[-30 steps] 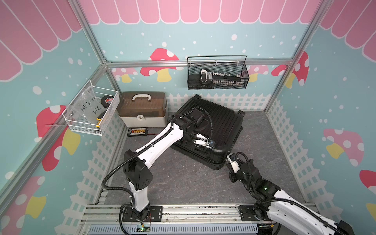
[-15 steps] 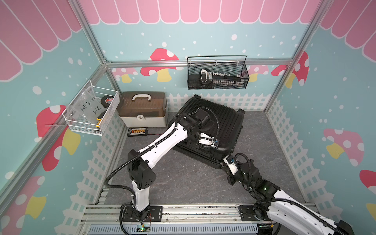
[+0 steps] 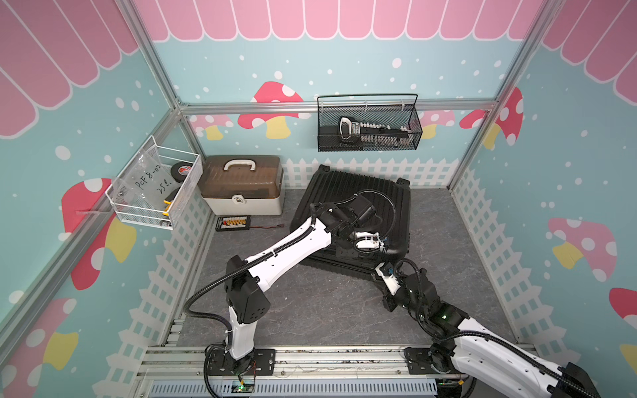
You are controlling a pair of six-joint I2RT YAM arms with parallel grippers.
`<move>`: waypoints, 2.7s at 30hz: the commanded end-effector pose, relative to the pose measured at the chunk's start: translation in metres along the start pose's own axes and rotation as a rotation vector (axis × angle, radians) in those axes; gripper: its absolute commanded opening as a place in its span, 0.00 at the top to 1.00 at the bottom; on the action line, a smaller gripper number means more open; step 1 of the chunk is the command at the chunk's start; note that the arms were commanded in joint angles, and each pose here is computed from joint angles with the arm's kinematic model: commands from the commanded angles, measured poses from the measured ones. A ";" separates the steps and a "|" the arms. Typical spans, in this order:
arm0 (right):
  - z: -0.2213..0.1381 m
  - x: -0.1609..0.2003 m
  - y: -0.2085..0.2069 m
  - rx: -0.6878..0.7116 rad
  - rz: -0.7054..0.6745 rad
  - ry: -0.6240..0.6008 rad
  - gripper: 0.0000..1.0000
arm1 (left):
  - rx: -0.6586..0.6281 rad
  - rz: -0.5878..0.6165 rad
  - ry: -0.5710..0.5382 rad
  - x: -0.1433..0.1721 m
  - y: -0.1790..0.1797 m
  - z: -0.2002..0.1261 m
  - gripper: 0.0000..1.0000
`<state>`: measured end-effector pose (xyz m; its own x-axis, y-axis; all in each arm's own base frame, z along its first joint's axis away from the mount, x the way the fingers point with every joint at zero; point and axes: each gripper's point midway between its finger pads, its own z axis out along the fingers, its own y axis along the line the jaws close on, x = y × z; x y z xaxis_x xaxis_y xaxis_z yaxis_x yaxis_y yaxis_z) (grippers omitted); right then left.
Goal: Close the suitcase zippers
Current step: Zip the zipper on the suitcase.
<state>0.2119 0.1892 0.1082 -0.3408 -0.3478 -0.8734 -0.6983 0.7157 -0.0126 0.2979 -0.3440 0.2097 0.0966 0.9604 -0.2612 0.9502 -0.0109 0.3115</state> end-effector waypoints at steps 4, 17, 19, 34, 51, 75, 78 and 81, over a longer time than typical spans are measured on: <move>0.002 -0.034 0.031 -0.165 -0.122 -0.138 1.00 | -0.134 -0.261 -0.180 -0.048 0.042 0.000 0.85; 0.022 -0.046 0.049 -0.221 -0.205 -0.156 1.00 | -0.194 -0.490 -0.211 -0.075 0.072 0.013 0.84; 0.023 -0.047 0.051 -0.224 -0.215 -0.160 1.00 | -0.185 -0.518 -0.223 -0.081 0.074 0.015 0.84; 0.036 -0.058 0.078 -0.264 -0.246 -0.186 1.00 | -0.195 -0.676 -0.321 -0.115 0.093 0.036 0.86; 0.032 -0.070 0.123 -0.378 -0.280 -0.239 1.00 | -0.174 -0.773 -0.451 -0.143 0.107 0.058 0.85; 0.029 -0.040 0.062 -0.029 -0.078 -0.164 1.00 | -0.094 -0.682 -0.693 -0.178 0.099 -0.036 0.14; 0.026 -0.034 0.055 0.004 -0.075 -0.157 1.00 | -0.151 -0.678 -0.704 -0.172 0.106 -0.057 0.11; 0.024 -0.030 0.051 0.022 -0.078 -0.146 1.00 | -0.270 -0.718 -0.677 -0.154 0.123 -0.072 0.11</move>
<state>0.1949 0.2555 0.1098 -0.2041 -0.3586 -0.9109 -0.7438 0.6618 -0.0939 0.3656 -0.4960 0.3190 -0.2999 0.3895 -0.8708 0.8168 0.5765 -0.0234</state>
